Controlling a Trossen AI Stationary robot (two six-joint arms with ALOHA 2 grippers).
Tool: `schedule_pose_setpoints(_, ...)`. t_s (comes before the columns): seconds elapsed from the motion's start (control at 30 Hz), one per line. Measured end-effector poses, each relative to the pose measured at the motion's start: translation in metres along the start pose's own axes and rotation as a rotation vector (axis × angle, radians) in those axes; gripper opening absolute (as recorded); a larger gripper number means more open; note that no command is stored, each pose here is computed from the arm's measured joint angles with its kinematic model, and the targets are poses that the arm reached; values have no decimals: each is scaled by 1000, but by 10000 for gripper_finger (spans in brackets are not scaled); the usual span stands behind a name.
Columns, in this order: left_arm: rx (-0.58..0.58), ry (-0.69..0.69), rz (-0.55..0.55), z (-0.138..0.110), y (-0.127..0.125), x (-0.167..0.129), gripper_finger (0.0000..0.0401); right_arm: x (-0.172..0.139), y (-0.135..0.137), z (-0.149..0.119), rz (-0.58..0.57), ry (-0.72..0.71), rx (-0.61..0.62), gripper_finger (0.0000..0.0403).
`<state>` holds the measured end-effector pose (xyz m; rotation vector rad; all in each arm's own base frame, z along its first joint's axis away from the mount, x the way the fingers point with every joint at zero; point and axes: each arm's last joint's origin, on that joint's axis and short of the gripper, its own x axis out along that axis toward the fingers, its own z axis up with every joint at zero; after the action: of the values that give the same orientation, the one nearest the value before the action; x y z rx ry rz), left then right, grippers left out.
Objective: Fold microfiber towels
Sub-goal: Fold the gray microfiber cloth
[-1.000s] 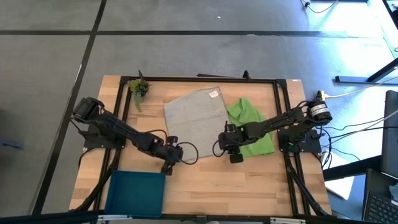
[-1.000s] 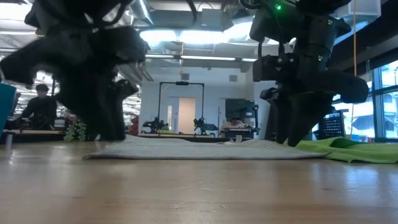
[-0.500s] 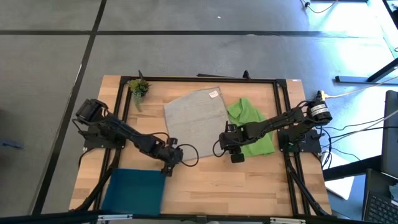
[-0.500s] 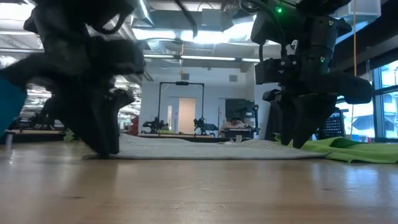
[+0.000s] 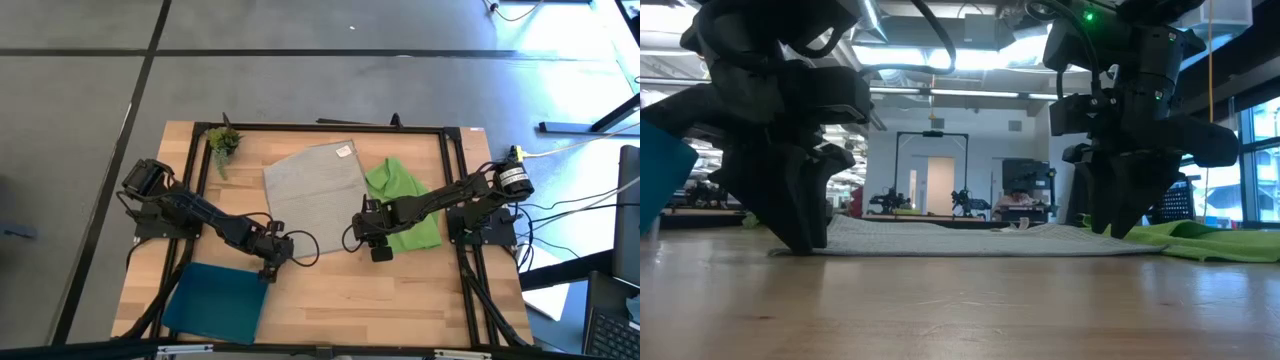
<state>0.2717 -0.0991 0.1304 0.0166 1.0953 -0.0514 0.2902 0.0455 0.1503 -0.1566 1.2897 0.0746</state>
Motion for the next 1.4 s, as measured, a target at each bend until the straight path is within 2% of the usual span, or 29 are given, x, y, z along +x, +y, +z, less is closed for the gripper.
schedule_pose_setpoints(0.2, 1, -2, -2, 13, -3, -7, 92, 0, 0, 0, 0, -2, 0, 158)
schedule_pose_setpoints(0.7, -56, 90, 39, 5, 2, -5, 92, 0, 0, 1, 0, -9, 1, 158)
schedule_pose_setpoints(0.87, -86, 117, 5, 6, 9, -3, 89, 0, 0, 1, 0, -9, 1, 158)
schedule_pose_setpoints(1.0, -101, 144, -14, 5, 12, 0, 68, 0, 0, 1, 0, -9, 1, 158)
schedule_pose_setpoints(1.2, -105, 159, -20, 5, 17, 2, 10, 0, 0, 1, 0, -10, 1, 158)
schedule_pose_setpoints(1.4, -119, 157, -25, 7, 22, -3, 1, 0, 0, 1, 0, -8, -3, 158)
